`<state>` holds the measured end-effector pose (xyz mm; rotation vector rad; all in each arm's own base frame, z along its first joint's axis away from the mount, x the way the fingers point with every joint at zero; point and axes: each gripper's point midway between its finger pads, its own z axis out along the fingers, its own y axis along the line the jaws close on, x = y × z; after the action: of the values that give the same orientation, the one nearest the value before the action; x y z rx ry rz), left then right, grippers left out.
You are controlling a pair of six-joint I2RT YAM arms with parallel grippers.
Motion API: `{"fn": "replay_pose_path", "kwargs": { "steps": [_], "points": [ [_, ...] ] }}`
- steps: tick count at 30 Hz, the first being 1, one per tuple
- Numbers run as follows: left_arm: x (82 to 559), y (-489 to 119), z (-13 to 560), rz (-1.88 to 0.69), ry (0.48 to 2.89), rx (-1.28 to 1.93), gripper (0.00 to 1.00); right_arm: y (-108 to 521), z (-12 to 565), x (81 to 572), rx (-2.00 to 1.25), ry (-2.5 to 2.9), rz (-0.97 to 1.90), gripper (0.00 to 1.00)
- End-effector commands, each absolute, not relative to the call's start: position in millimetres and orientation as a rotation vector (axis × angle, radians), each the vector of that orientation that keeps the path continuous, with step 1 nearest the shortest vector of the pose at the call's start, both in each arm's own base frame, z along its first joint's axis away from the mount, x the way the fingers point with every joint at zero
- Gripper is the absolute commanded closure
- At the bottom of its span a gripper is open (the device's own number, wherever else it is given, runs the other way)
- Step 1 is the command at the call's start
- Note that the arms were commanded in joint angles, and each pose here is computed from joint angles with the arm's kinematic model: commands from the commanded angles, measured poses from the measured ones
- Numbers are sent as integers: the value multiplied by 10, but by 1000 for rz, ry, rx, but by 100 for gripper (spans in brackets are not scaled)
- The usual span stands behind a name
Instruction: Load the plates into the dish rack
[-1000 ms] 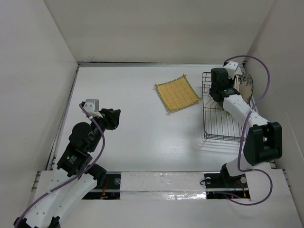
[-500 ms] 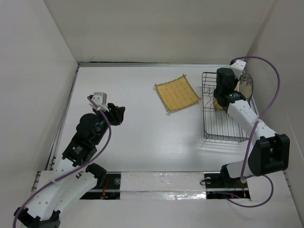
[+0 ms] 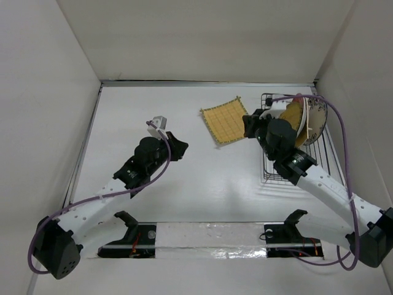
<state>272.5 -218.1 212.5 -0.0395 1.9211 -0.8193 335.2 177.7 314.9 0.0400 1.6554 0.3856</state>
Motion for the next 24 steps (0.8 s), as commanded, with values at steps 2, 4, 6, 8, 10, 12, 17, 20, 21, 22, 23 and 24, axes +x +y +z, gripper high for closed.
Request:
{"fn": "replay_pose_path", "kwargs": {
  "steps": [2,4,6,8,10,12,17,20,21,22,23,24],
  "points": [
    [2906,-2254,2169,-934,1810,-224,100,1992,3053,3072,-10,1631,522,100],
    [2969,-2360,1959,-940,1857,-241,100,1961,3041,2995,-7,1606,553,100],
    [3011,-2505,1785,-926,1891,-246,100,1930,2891,2942,-5,1612,562,100],
    [2983,-2774,1826,-935,1898,-206,100,1916,2924,2892,-16,1581,580,100],
    [3070,-2950,1716,-920,1932,-220,100,1899,2908,2877,-22,1581,574,100],
    [3139,-3060,1543,-934,1965,-249,87,1882,2900,2867,-15,1578,575,100],
    [3335,-3286,1370,-1002,2000,-369,45,1816,2805,2848,21,1576,570,96],
    [3468,-3380,1167,-1016,2053,-440,40,1813,2743,2846,30,1582,573,94],
    [3512,-3401,1055,-1032,2073,-483,40,1816,2736,2841,29,1582,576,94],
    [3542,-3440,1056,-1046,2072,-501,40,1821,2732,2839,27,1581,580,94],
    [3558,-3456,1022,-1049,2077,-521,40,1826,2721,2838,29,1582,584,94],
    [3587,-3468,938,-1040,2086,-546,40,1807,2714,2851,32,1581,581,93]
  ]
}}
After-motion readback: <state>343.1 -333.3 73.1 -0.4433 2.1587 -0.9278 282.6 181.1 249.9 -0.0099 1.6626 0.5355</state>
